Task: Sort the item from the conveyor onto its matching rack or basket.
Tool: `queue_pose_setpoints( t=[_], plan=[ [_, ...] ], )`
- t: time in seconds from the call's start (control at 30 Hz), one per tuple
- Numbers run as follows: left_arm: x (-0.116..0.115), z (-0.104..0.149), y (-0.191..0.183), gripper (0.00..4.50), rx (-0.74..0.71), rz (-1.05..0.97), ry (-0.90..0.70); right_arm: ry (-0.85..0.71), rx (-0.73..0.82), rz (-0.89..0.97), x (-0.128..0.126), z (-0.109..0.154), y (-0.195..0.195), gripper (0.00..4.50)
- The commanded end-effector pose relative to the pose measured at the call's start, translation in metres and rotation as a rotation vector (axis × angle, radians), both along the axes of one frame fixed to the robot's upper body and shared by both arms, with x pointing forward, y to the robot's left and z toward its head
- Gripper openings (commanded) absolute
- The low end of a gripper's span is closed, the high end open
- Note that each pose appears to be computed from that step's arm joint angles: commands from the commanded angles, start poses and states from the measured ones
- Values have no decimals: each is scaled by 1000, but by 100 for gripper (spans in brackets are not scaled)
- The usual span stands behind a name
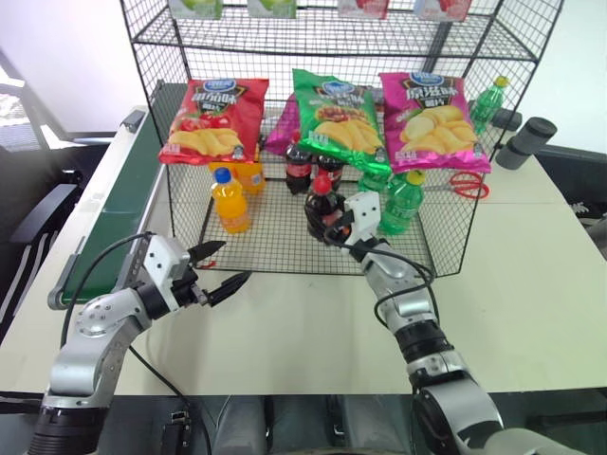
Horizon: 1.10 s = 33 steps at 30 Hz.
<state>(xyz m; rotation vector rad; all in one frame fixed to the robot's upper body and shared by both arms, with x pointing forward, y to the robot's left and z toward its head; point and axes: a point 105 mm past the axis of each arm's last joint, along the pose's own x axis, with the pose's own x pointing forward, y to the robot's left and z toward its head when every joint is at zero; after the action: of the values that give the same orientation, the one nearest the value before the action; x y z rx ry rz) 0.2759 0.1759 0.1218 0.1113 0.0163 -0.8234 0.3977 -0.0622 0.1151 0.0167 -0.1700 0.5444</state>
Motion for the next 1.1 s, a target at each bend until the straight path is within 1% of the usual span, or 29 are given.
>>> queue_pose_setpoints(
  t=[0.03, 0.23, 0.4, 0.47, 0.5, 0.53, 0.8, 0.9, 1.0, 1.1],
  plan=[
    [-2, 15, -2, 442, -10, -2, -73, -79, 30, -21, 9, 17, 1, 303],
    [-2, 15, -5, 442, -13, -10, -72, -63, 50, -16, 15, 12, 7, 303],
    [-2, 14, -6, 442, -13, -12, -71, -50, 63, 0, 15, 8, 12, 303],
    [-2, 14, -6, 450, -13, -12, -72, -49, 67, 11, 14, 8, 13, 403],
    [-2, 14, -6, 450, -13, -12, -72, -52, 68, 14, 14, 8, 13, 437],
    [-2, 14, -6, 450, -13, -12, -72, -55, 69, 16, 13, 9, 13, 445],
    [0, 13, -8, 450, -14, -14, -69, -137, 38, 1, 8, 22, -4, 445],
    [1, 9, -6, 450, 0, 6, -39, -164, 13, 12, 0, 27, -17, 445],
    [2, 13, -4, 450, -26, 18, -31, -171, -19, 42, -12, 30, -31, 445],
    [4, 14, -1, 450, -15, 35, -19, -153, -53, 92, -28, 32, -44, 445]
  ],
)
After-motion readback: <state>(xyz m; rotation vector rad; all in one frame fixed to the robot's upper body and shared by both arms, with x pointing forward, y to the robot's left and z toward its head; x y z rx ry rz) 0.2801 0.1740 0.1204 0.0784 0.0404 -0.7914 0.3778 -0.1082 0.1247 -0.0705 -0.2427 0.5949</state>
